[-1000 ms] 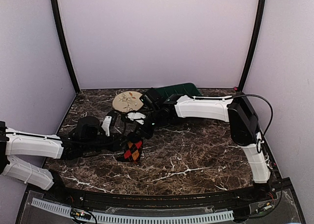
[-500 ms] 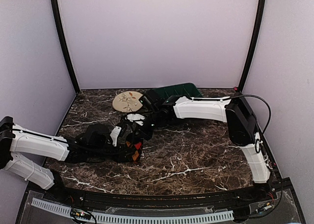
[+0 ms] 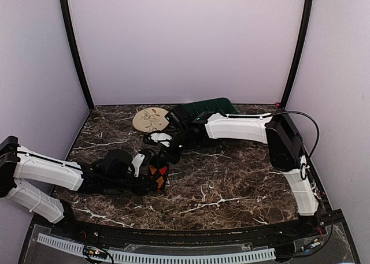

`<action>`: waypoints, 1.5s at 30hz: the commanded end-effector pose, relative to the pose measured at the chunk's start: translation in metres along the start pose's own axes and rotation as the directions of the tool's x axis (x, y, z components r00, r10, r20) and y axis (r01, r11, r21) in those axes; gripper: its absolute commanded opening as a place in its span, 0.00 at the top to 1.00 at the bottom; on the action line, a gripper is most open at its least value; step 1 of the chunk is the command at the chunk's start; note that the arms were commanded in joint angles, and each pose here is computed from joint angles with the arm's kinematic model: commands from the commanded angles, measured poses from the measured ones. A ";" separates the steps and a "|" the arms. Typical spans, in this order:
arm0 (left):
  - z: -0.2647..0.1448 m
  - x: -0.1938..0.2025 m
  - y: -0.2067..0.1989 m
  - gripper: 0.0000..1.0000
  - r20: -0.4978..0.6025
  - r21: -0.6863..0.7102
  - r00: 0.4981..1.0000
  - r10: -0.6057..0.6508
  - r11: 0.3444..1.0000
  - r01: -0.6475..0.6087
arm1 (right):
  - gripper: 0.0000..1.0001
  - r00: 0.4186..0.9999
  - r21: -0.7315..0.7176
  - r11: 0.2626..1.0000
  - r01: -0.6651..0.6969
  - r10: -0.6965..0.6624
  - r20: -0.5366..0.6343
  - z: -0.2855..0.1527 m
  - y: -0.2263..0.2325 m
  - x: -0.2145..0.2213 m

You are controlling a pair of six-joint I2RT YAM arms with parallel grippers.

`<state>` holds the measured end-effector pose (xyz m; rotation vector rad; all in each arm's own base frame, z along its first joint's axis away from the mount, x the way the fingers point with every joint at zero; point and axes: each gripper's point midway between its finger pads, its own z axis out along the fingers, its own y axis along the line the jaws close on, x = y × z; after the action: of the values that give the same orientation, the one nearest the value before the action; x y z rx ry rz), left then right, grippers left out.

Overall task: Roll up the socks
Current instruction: Fold the sock at the center of the board.

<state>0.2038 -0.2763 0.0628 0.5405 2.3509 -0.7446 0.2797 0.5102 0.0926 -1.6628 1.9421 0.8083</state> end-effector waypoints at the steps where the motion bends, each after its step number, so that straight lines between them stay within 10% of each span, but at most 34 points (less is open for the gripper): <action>1: 0.002 -0.004 -0.003 0.71 -0.006 -0.011 1.000 0.019 1.000 -0.019 | 1.00 1.000 -0.004 1.000 0.002 -0.002 0.019 0.006 -0.007 0.000; 45: 0.021 0.035 0.004 0.73 -0.214 -0.103 0.976 -0.036 0.995 0.014 | 1.00 1.000 -0.023 0.999 -0.025 0.025 0.006 0.022 -0.022 0.018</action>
<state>0.1963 -0.2802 0.0288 0.5827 2.5343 -0.6116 0.2875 0.5056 0.0616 -1.6652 1.9952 0.8301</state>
